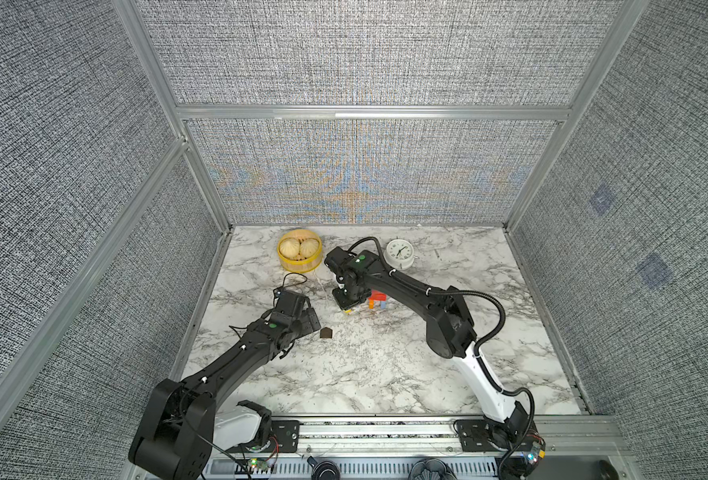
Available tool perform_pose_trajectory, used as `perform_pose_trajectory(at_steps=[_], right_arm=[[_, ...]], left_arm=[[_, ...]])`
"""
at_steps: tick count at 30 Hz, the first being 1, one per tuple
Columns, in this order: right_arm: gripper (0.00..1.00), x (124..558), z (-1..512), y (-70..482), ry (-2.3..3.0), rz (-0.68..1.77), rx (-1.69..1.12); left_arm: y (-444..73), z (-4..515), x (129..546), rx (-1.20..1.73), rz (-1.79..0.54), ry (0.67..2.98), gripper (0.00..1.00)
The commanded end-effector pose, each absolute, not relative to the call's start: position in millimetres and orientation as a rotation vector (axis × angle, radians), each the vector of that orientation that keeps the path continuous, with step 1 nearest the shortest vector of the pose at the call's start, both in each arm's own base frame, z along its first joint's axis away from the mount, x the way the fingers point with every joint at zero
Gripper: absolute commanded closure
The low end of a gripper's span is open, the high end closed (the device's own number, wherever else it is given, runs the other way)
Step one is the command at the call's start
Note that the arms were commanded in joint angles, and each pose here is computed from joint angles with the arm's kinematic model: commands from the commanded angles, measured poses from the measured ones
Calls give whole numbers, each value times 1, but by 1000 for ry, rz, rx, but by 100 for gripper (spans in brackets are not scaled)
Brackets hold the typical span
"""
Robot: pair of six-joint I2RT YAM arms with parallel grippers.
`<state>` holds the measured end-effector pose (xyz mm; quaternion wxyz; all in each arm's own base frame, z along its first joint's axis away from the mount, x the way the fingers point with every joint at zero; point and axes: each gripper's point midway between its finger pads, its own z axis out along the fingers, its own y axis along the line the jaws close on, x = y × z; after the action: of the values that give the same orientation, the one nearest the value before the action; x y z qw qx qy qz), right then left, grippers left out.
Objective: Build the wood block tower
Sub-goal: 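Lower the right gripper over the yellow cylinder while the left lowers over the brown cube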
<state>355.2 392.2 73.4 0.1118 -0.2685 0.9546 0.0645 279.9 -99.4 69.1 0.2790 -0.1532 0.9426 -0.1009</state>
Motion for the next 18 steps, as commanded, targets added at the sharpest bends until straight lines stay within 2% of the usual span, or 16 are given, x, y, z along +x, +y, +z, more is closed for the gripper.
perform_pose_trajectory(at_steps=[1,18], right_arm=[[72,349,89,392,2793,203,-823],[72,349,161,357,2708,151,-879]], left_arm=[[-102,75,281,-383,-289,2525,5],[-122,96,306,-357,-345,2541,5]])
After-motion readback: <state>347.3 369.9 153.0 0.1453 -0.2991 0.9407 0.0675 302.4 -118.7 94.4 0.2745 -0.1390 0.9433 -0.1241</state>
